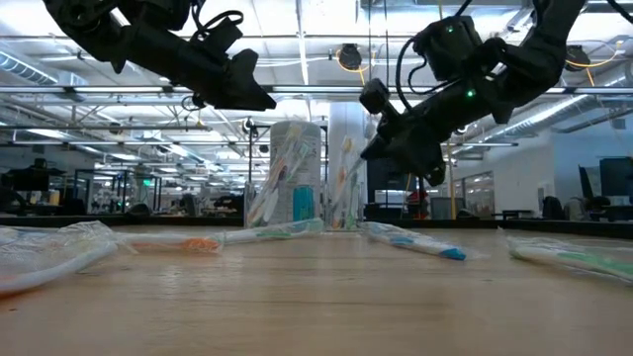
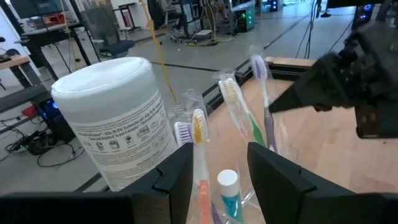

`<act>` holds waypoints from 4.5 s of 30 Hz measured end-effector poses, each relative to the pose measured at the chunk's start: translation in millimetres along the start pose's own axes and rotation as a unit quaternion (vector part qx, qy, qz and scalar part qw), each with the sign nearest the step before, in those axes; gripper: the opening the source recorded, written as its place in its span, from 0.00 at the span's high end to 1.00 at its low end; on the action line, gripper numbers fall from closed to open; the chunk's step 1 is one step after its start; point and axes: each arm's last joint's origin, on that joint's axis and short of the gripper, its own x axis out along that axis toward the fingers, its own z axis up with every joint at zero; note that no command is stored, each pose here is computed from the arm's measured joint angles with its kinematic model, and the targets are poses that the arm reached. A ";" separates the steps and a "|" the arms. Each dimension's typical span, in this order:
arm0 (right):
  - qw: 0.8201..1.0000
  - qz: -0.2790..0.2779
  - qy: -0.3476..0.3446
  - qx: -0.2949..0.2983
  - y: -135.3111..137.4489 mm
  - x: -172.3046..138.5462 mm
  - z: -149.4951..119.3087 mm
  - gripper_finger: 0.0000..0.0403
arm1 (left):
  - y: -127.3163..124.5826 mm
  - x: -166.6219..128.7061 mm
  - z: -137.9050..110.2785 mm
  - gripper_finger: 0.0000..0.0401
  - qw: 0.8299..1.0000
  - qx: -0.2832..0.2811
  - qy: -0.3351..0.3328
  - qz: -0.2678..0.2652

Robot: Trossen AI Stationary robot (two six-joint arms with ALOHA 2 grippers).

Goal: Pick & Place toothbrushing station
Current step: Put the purple toothbrush into the transparent organizer, then put the blue toothbrush into the transparent organizer

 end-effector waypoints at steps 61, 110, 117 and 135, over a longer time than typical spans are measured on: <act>0.720 -0.162 0.119 0.665 -23.1 -65.5 -83.7 0.64 | -6.7 -1.7 -12.7 0.61 0.991 -0.047 0.066 -0.103; 0.661 -0.217 0.019 0.718 -3.7 -96.6 -99.7 0.64 | -77.2 -124.9 -74.2 0.61 0.609 0.573 0.248 -0.490; 0.664 -0.215 0.019 0.716 -3.4 -96.4 -99.3 0.64 | -72.7 -116.4 -83.4 0.61 0.590 0.606 0.206 -0.492; 0.666 -0.213 0.019 0.715 -3.1 -96.1 -98.9 0.64 | -55.7 -64.3 -59.9 0.61 0.754 0.463 0.224 -0.409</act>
